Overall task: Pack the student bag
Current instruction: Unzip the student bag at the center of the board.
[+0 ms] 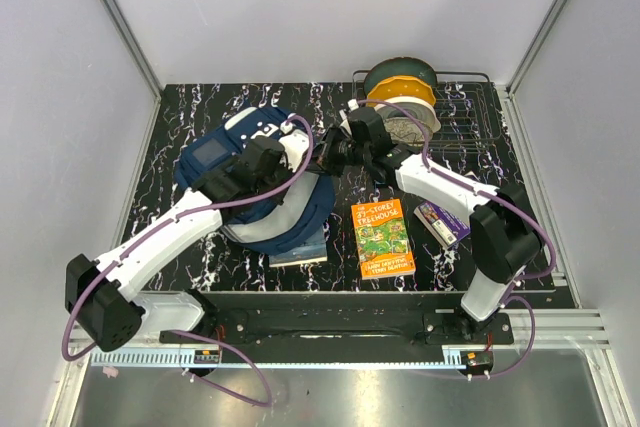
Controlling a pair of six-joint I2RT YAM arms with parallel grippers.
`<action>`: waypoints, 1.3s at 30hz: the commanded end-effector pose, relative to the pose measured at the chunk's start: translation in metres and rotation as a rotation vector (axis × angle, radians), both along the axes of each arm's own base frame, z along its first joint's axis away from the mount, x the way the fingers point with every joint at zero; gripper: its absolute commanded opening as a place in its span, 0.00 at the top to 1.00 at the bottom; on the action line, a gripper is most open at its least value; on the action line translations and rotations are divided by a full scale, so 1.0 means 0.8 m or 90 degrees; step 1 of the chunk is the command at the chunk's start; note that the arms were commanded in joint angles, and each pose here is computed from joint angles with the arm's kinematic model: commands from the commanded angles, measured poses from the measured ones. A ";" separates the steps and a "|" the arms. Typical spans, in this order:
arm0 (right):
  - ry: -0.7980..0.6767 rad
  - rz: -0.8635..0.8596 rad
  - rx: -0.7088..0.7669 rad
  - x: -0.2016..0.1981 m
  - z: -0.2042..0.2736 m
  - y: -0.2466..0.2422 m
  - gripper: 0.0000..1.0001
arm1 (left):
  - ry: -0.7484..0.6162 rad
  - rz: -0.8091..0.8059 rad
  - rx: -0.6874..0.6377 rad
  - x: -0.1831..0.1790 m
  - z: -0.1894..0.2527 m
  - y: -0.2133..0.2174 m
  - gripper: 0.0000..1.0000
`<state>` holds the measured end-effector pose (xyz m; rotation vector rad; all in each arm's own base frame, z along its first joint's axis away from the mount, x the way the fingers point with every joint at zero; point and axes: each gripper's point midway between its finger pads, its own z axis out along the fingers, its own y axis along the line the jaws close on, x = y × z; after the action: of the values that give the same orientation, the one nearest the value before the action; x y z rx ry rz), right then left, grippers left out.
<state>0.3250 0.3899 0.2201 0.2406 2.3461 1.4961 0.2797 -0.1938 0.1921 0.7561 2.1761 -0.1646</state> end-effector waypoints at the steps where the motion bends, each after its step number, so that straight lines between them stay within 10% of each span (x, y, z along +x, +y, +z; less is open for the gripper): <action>1: -0.112 -0.009 0.058 -0.001 0.083 -0.005 1.00 | -0.019 0.034 0.021 0.010 0.005 0.009 0.81; 3: -0.112 -0.016 0.045 0.000 0.075 -0.008 0.92 | -0.027 0.058 0.030 0.013 0.001 0.016 1.00; 8: -0.106 -0.055 -0.023 0.007 0.051 -0.049 0.38 | -0.042 0.124 0.094 0.018 -0.013 0.050 1.00; 12: -0.111 -0.117 -0.080 0.013 0.029 -0.107 0.20 | -0.029 0.149 0.091 0.011 -0.023 0.069 1.00; 15: -0.115 -0.146 -0.144 -0.001 0.008 -0.142 0.17 | -0.013 0.151 0.063 0.005 -0.026 0.070 1.00; 19: -0.087 -0.176 -0.192 -0.025 -0.027 -0.183 0.15 | -0.002 0.125 0.012 -0.007 -0.018 0.056 0.32; 24: -0.033 -0.209 -0.278 -0.055 -0.086 -0.234 0.14 | -0.038 0.086 -0.157 -0.018 0.048 0.019 0.01; 30: 0.005 -0.229 -0.320 -0.082 -0.119 -0.274 0.09 | 0.006 -0.012 -0.330 -0.033 0.078 -0.056 0.01; 39: 0.053 -0.266 -0.359 -0.106 -0.149 -0.308 0.07 | 0.167 -0.048 -0.319 -0.063 -0.014 -0.175 0.01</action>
<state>0.2421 0.1581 0.1063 0.5656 2.4773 0.6864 0.2326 -0.2926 0.1807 0.6143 2.2057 -0.7008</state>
